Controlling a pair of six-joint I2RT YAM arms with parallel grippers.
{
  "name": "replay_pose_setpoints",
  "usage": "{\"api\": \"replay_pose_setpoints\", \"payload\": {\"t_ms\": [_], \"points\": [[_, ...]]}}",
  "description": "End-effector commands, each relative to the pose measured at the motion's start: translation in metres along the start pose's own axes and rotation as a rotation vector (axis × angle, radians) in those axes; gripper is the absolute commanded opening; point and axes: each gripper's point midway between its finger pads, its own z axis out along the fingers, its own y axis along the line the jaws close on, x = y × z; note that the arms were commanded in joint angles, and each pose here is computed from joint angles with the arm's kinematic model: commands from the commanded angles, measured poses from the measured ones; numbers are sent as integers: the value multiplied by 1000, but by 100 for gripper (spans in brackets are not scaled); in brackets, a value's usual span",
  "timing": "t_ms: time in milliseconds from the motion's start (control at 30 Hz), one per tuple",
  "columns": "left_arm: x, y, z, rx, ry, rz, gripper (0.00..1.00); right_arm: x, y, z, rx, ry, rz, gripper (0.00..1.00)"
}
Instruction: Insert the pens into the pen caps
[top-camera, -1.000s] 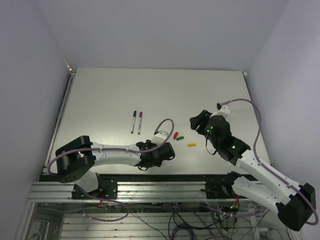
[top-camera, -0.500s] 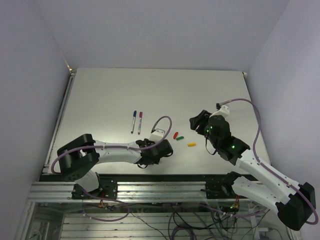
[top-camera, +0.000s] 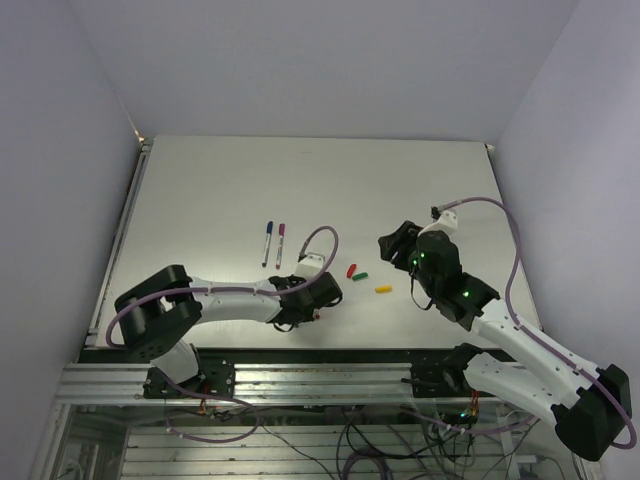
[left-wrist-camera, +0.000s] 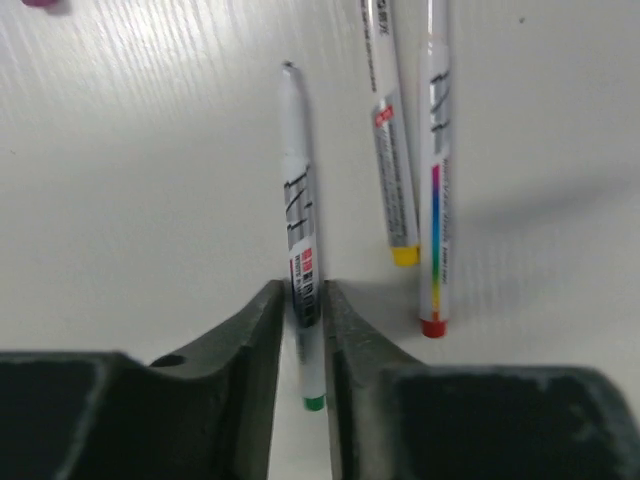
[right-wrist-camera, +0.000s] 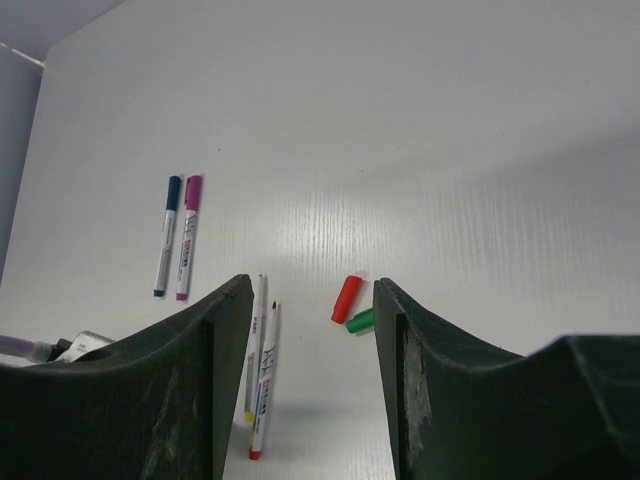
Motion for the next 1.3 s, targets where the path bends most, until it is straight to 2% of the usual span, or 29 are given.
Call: {"api": "replay_pose_setpoints", "payload": {"t_ms": [0, 200, 333, 467, 667, 867, 1267], "points": [[40, 36, 15, -70, 157, 50, 28, -2, -1, 0, 1, -9, 3, 51], [53, 59, 19, -68, 231, 29, 30, 1, -2, 1, 25, 17, 20, 50], [63, 58, 23, -73, 273, 41, 19, 13, -9, 4, 80, 71, 29, 46], [72, 53, 31, -56, 305, 47, 8, 42, -22, 7, 148, 194, 8, 44], [81, 57, 34, -71, 336, 79, 7, 78, -32, 5, 158, 296, 24, 42], [73, 52, 27, -33, 308, 62, 7, 102, -26, 8, 151, 360, 23, 41], [17, 47, -6, 22, 124, 1, 7, 126, -12, 30, 172, 409, -10, 41]]}}
